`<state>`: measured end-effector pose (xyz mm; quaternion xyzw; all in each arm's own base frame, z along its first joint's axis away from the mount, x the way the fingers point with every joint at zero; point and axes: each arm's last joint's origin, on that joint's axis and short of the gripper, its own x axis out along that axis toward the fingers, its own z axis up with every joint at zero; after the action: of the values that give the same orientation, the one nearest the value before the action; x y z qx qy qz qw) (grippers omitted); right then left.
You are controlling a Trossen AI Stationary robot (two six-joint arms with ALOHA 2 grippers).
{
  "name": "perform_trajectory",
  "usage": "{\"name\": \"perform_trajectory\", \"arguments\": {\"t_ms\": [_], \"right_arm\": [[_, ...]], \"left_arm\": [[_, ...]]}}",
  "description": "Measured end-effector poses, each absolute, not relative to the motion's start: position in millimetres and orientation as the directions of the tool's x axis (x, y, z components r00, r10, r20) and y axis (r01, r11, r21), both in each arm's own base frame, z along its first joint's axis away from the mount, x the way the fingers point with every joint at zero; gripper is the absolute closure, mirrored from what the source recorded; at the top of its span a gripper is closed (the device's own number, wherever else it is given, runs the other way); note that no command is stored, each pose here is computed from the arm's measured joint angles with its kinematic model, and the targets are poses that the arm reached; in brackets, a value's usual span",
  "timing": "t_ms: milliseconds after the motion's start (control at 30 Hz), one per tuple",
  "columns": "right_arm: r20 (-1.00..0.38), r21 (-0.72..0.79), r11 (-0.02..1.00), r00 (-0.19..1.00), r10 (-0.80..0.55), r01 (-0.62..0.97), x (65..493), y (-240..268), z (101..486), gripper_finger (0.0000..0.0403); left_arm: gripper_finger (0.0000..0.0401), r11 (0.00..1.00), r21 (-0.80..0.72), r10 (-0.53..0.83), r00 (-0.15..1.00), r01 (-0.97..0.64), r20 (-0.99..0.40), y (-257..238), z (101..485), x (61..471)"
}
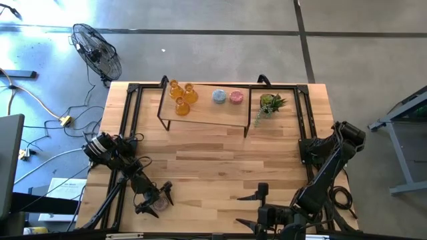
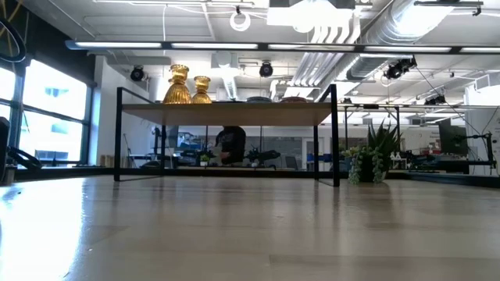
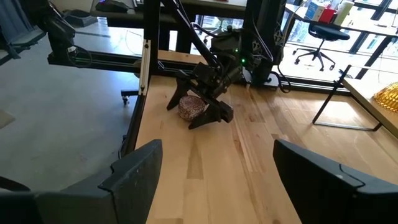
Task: Pick & Place candle stick holders
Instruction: Put the red scented candle on the shelf
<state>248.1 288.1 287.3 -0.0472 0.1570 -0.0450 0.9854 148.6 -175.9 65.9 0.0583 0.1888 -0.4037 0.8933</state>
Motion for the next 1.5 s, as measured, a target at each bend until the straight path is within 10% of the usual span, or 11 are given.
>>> {"name": "perform_trajectory", "arguments": {"t_ms": [1000, 1500], "right_arm": [[-0.312, -0.113, 0.991, 0.944, -0.106, 0.074, 248.1, 287.3, 286.2, 0.01], [-0.313, -0.114, 0.991, 0.944, -0.106, 0.074, 248.3, 287.3, 286.1, 0.01]], "left_arm": [[0.0026, 0.798, -0.101, -0.577, 0.704, 0.595, -0.413, -172.0, 63.1, 150.9], [0.0126, 0.814, -0.032, -0.538, 0.733, 0.58, -0.416, -176.6, 62.0, 143.8]]}}
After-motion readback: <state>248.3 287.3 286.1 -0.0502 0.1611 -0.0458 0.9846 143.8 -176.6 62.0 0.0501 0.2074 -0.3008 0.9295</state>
